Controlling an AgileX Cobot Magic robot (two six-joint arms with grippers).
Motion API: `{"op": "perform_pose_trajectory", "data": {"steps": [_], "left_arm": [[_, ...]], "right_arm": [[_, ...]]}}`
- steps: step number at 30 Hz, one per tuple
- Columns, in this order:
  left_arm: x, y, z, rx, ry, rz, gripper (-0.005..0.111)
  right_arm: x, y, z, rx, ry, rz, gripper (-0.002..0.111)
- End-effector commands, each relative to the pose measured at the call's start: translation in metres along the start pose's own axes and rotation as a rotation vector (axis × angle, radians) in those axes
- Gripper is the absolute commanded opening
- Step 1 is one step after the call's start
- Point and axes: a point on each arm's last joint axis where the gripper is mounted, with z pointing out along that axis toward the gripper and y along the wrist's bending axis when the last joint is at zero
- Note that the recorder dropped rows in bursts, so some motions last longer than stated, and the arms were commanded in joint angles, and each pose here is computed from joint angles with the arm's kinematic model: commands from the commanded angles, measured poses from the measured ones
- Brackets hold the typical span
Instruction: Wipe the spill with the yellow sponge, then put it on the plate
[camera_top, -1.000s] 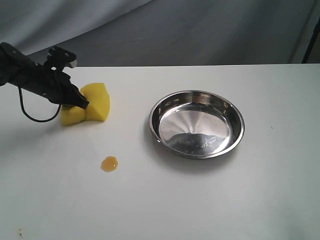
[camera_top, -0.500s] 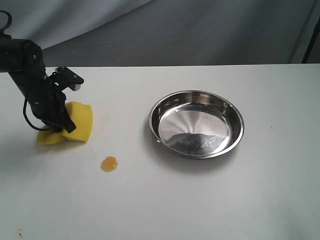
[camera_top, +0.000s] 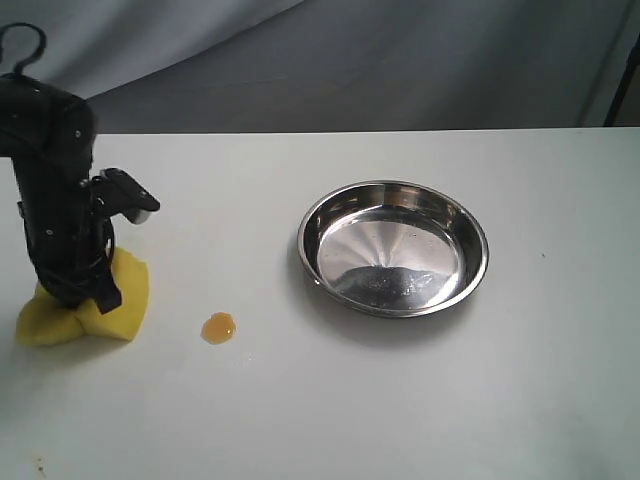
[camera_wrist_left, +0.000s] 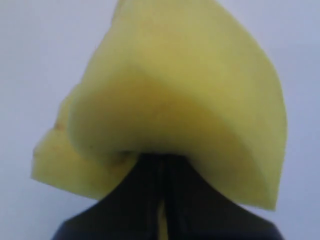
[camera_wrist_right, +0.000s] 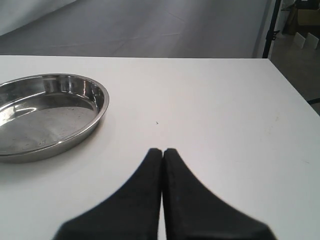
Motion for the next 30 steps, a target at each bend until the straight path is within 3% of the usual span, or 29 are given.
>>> {"op": "perform_pose_trajectory", "data": {"steps": [1, 5, 8, 11, 16, 21, 30], "left_arm": [[-0.005, -0.037, -0.006, -0.103, 0.141, 0.062, 0.0], [-0.016, -0.066, -0.016, -0.261, 0.184, 0.111, 0.0], [-0.024, -0.082, -0.018, -0.296, 0.167, 0.162, 0.0], [-0.03, -0.088, -0.016, -0.321, 0.134, 0.131, 0.0], [-0.034, -0.088, 0.002, -0.342, 0.206, 0.165, 0.0], [-0.041, -0.093, 0.012, -0.473, 0.254, 0.216, 0.0], [-0.055, -0.138, 0.007, -0.58, 0.214, 0.362, 0.0]], "right_arm": [[0.001, 0.0, 0.001, 0.002, -0.001, 0.007, 0.0], [0.001, 0.0, 0.001, 0.002, -0.001, 0.007, 0.0], [0.001, 0.0, 0.001, 0.002, -0.001, 0.007, 0.0], [0.001, 0.0, 0.001, 0.002, -0.001, 0.007, 0.0], [0.001, 0.0, 0.001, 0.002, -0.001, 0.007, 0.0], [0.001, 0.0, 0.001, 0.002, -0.001, 0.007, 0.0], [0.001, 0.0, 0.001, 0.002, -0.001, 0.007, 0.0]]}}
